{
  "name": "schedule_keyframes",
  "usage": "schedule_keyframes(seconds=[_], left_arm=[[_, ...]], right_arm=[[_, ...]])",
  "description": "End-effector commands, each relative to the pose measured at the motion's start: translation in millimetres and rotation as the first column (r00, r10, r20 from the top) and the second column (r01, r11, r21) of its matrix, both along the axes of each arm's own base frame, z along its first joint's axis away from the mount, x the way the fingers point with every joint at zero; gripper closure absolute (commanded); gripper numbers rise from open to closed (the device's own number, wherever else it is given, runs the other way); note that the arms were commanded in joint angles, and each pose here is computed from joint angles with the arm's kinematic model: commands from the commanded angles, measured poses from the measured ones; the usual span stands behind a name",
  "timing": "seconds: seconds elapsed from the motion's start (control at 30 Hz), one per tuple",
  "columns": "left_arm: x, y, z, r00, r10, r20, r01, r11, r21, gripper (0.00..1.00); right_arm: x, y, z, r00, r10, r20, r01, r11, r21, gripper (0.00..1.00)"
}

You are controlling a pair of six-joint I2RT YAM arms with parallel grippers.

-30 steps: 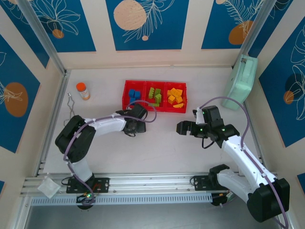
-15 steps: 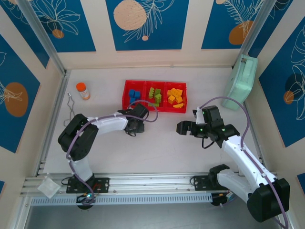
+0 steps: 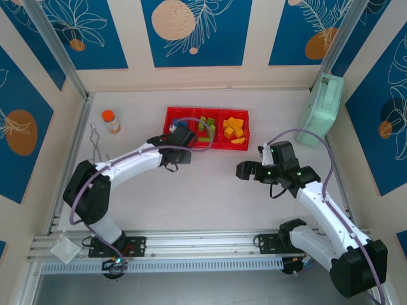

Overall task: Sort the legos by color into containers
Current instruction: Pick up the lego from the center of the table, then place the lego in the container.

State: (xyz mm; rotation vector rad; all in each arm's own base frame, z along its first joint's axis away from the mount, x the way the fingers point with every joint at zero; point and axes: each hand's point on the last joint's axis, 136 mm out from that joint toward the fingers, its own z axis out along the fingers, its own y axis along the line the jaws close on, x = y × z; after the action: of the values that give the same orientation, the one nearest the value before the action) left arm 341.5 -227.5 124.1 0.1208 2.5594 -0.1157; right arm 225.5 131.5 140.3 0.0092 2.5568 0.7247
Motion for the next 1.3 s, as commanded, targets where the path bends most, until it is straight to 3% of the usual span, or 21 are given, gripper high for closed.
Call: schedule_keyframes(seconds=[0.0,0.23,0.4,0.53,0.73,0.9,1.17,1.27], left_arm=[[29.4,20.7,22.8,0.999,0.001,0.048,-0.004,0.998,0.069,0.83],[105.0,19.9,27.5,0.998,0.005,0.064,-0.008,0.999,0.049,0.83],[138.3,9.7,10.9,0.999,-0.007,0.037,0.004,0.998,0.060,0.83],[151.1,5.5,-8.2,1.000,-0.002,0.010,0.001,0.998,0.058,0.71],[149.2,5.5,-16.5,1.000,0.010,-0.003,-0.010,1.000,0.027,0.64],[135.7,2.6,-1.0,1.000,-0.001,0.025,0.002,0.999,-0.050,0.57],[109.9,10.1,29.7,0.997,-0.008,0.073,0.016,0.994,-0.109,0.27],[96.9,13.4,40.9,0.996,-0.023,0.083,0.033,0.992,-0.126,0.20]], right_arm=[[-1.9,-2.2,6.6,1.000,-0.007,0.008,0.007,1.000,0.003,0.01],[-1.6,-0.8,7.6,1.000,0.001,0.007,-0.001,1.000,0.008,0.01],[-0.3,-0.4,5.9,1.000,0.002,-0.004,-0.002,1.000,0.007,0.01],[-0.3,0.0,4.9,1.000,0.004,-0.008,-0.004,1.000,0.007,0.01],[0.3,-1.5,4.7,1.000,-0.002,-0.008,0.002,1.000,0.002,0.01],[-0.7,-2.5,3.2,1.000,-0.005,-0.014,0.005,1.000,-0.003,0.01],[-3.0,-3.4,2.6,1.000,-0.008,-0.020,0.008,1.000,-0.005,0.01],[-4.1,-3.7,3.5,1.000,-0.008,-0.020,0.008,1.000,-0.005,0.01]])
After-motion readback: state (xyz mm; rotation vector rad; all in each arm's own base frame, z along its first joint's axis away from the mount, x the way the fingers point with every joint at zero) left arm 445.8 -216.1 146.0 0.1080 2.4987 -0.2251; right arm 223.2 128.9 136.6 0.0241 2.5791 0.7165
